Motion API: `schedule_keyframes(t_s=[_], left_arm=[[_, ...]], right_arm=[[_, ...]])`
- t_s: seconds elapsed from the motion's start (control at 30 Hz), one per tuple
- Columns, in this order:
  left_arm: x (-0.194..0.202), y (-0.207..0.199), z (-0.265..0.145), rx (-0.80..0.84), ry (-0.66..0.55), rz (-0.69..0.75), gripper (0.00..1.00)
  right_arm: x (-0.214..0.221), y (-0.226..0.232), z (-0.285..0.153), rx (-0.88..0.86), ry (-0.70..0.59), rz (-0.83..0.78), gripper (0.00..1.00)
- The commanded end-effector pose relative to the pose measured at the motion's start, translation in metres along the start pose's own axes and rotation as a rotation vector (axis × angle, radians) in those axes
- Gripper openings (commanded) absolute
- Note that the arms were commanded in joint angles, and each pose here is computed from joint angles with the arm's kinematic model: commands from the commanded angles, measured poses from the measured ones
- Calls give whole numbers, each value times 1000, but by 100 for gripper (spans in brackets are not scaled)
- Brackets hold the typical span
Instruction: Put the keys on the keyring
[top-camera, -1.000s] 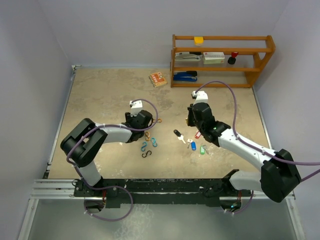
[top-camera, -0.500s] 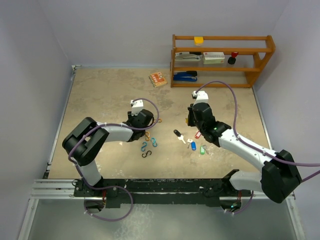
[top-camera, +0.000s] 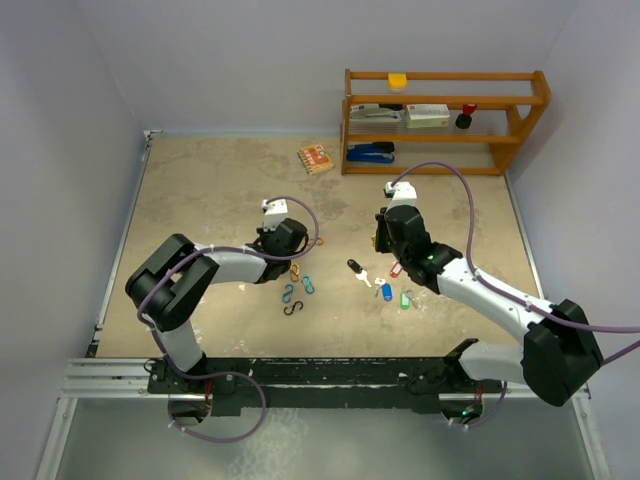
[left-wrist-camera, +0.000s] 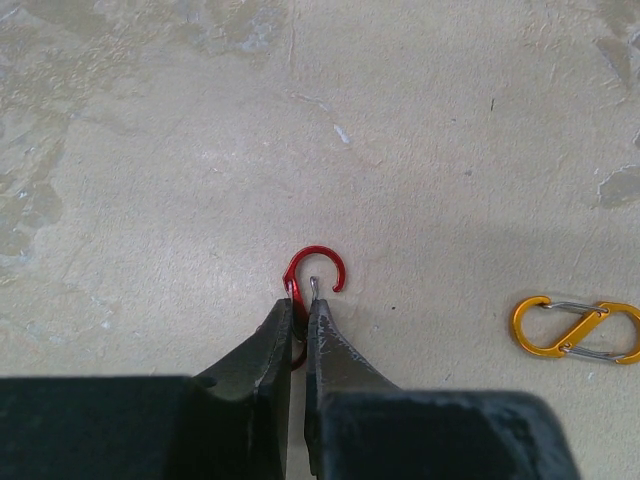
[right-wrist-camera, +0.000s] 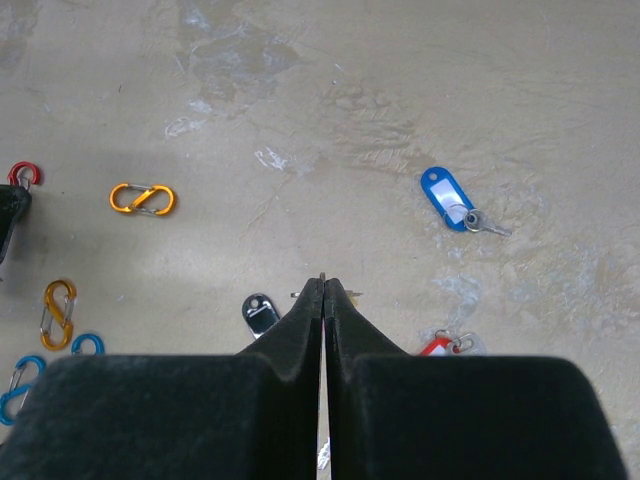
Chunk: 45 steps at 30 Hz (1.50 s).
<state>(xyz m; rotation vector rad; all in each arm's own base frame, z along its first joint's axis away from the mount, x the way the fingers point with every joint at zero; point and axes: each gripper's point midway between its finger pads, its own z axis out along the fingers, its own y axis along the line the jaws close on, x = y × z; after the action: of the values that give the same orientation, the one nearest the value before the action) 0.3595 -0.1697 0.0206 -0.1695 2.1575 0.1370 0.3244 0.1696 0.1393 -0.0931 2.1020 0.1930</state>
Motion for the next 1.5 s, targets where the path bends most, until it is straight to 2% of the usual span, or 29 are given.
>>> schedule_keyframes(t_s=[0.0,0.37,0.6,1.0,1.47], left_arm=[[5,4,-6,5,41,63,0],[-45,-56,-58,409,14,22,0],[-62,-96,-87,635,23,19,0],[-62,-143,-119,765,38,68,0],[-62,-165,-139,815,29,63,0]], right_arm=[[-5,4,-4,-23,-21,-10,0],[-5,34,-8,-219,-37,-73,0],[-1,49,-11,-311,-33,-118,0],[1,76,-14,-387,-36,-189,0],[1,84,-16,-392,-45,-226,0]])
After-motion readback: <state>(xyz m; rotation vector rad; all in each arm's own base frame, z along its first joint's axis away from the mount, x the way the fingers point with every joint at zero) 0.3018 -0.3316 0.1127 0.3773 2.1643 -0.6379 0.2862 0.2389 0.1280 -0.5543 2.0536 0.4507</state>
